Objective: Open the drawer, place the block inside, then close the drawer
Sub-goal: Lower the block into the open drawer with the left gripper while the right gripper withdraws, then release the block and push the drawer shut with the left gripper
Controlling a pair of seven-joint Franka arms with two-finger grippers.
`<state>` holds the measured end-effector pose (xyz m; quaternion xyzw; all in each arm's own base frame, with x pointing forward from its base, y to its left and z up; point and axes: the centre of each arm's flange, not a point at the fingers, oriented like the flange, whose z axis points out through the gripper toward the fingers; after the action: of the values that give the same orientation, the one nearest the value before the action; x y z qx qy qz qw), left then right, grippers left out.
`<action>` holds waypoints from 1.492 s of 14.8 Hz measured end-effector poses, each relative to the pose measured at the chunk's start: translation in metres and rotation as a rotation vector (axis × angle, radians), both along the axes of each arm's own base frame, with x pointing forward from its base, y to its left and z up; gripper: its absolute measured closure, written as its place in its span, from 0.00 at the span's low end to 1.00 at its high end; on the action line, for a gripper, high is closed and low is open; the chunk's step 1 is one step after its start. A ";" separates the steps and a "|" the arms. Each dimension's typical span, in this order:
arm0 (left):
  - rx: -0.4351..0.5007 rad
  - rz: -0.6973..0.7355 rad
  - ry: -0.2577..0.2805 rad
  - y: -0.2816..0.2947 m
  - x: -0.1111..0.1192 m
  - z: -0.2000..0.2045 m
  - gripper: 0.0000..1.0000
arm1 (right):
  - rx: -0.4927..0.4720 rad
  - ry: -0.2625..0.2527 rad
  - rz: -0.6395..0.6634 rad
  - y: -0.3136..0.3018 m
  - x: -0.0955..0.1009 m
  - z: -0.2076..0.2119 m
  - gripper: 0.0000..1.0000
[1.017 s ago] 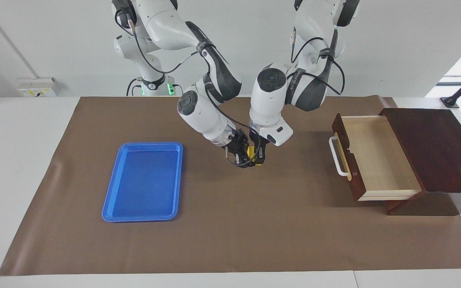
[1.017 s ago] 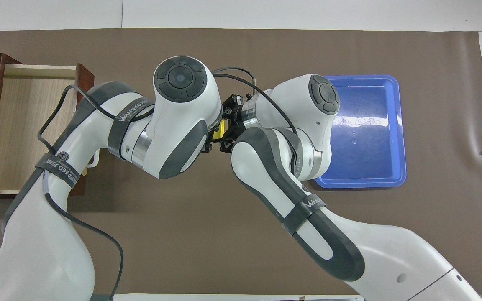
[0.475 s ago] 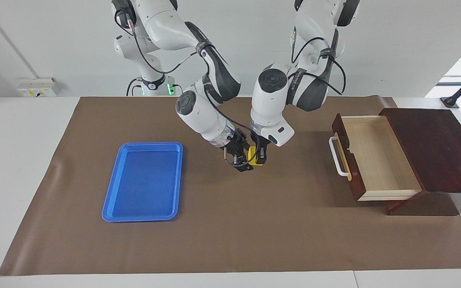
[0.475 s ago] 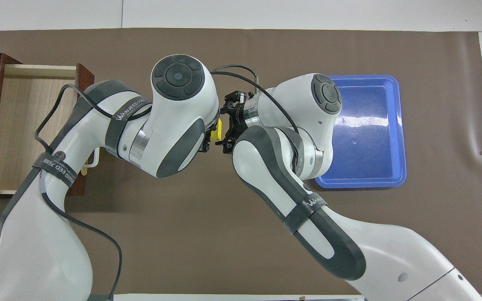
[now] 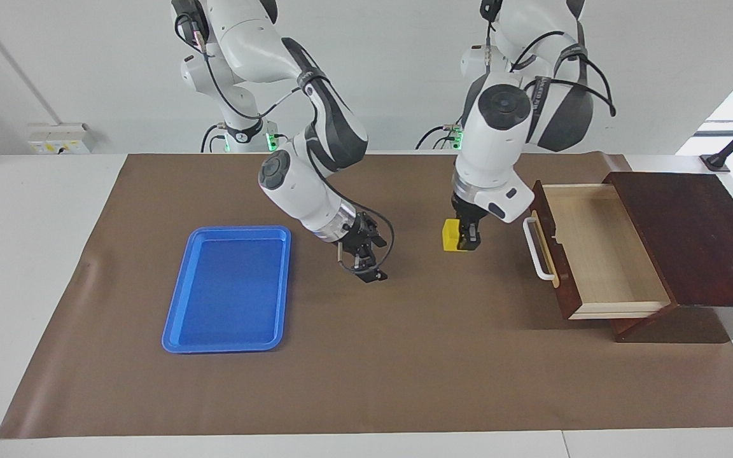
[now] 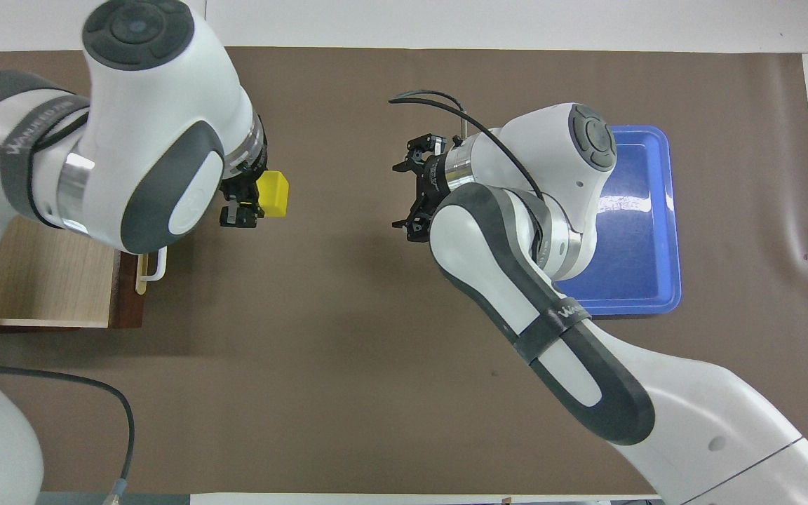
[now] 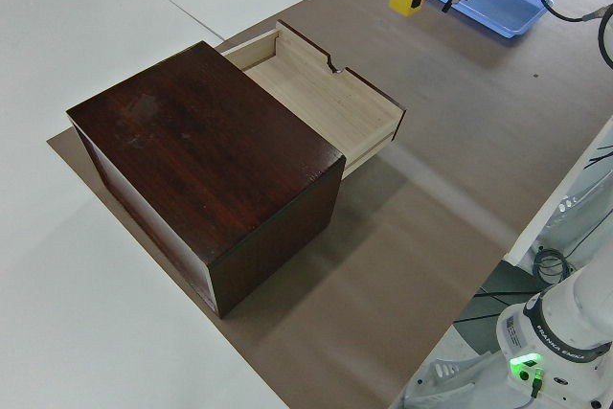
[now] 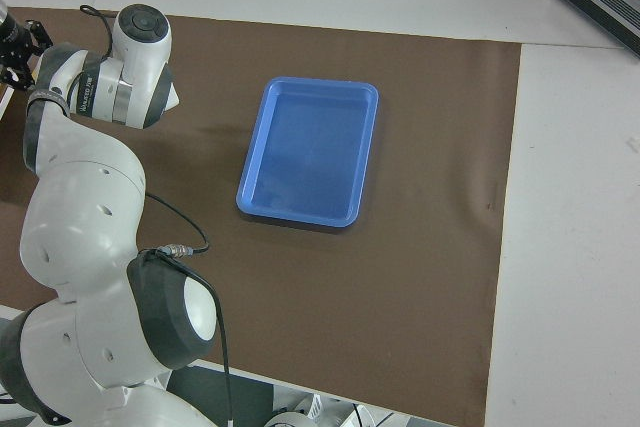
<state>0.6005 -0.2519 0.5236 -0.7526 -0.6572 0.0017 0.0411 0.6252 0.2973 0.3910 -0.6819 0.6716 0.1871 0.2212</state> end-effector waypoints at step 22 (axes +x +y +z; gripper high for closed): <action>-0.024 0.129 -0.015 0.273 -0.027 -0.081 0.44 | -0.416 -0.299 1.470 -0.279 -0.094 0.194 0.00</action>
<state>0.5739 0.0214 0.4424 -0.7090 -0.7046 0.0069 0.0269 0.5316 0.0185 0.5854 -0.9976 0.0314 0.0617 -0.0039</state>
